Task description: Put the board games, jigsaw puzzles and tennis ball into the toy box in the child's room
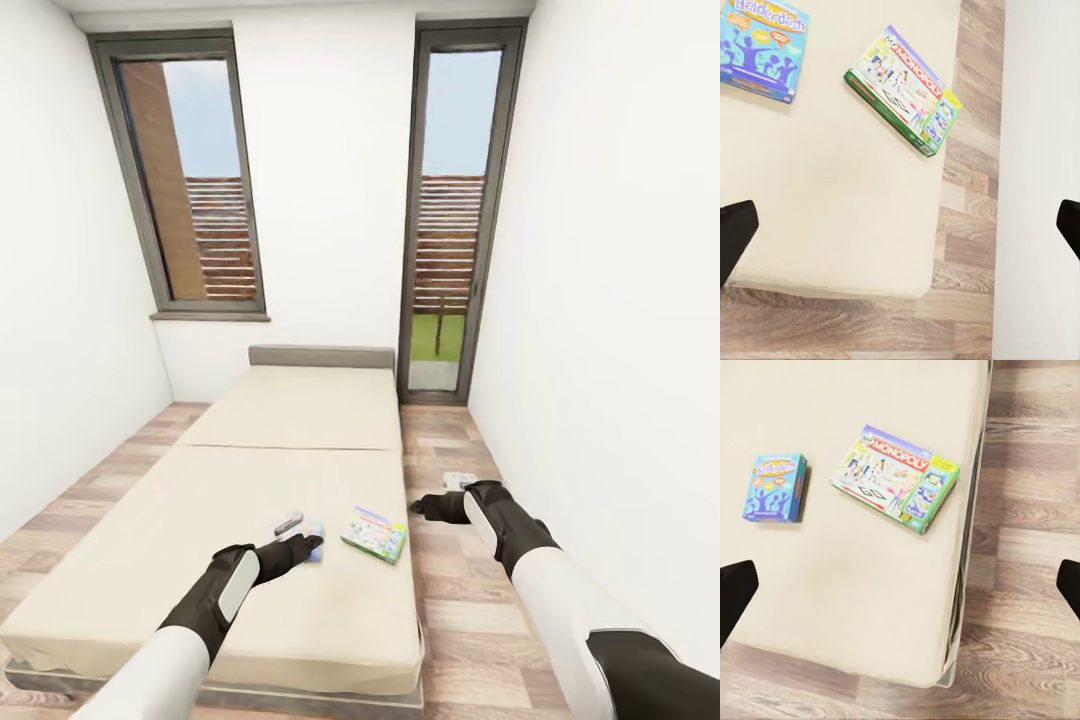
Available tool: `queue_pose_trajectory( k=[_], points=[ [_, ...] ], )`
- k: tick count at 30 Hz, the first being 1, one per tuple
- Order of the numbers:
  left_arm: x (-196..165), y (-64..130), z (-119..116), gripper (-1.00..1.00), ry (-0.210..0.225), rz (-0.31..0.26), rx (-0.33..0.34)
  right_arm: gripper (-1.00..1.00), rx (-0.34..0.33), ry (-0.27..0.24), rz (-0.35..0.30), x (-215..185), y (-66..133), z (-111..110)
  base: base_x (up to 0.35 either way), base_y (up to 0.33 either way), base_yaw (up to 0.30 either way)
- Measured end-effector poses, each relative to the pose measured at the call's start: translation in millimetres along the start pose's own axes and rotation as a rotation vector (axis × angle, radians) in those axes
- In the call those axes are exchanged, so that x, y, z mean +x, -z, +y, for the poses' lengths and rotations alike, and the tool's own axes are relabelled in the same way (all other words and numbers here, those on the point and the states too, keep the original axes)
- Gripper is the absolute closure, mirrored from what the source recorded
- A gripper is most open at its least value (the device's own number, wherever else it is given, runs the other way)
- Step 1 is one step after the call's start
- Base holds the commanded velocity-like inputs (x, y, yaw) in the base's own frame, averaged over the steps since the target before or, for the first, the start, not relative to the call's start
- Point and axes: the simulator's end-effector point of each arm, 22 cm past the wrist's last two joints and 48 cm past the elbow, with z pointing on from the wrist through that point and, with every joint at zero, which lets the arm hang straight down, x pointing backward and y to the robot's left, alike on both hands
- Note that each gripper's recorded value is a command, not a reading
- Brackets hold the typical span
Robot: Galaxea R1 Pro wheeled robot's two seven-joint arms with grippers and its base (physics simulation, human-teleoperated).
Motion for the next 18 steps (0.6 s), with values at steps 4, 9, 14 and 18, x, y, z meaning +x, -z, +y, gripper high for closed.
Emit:
queue_pose_trajectory(
  k=[4,9,14,18],
  points=[
    [0.1,0.1,0.9,-1.0,0.001,-0.001,-0.002,-1.0,-0.001,-0.001,0.0,0.1,0.0,0.1,0.25,0.192,0.0],
    [0.2,0.0,1.8,-1.0,0.001,-0.001,-0.004,-1.0,-0.001,-0.002,0.003,0.6,-0.1,-0.2,0.185,0.119,0.0],
    [0.4,-0.2,3.0,-1.0,0.002,-0.001,-0.008,-1.0,-0.002,-0.007,0.022,4.7,-0.2,0.3,0.089,0.056,0.0],
    [0.4,-0.2,3.5,-1.0,0.003,-0.001,-0.01,-1.0,-0.002,-0.01,0.036,7.7,-0.1,0.4,0.045,0.029,0.0]
  ],
)
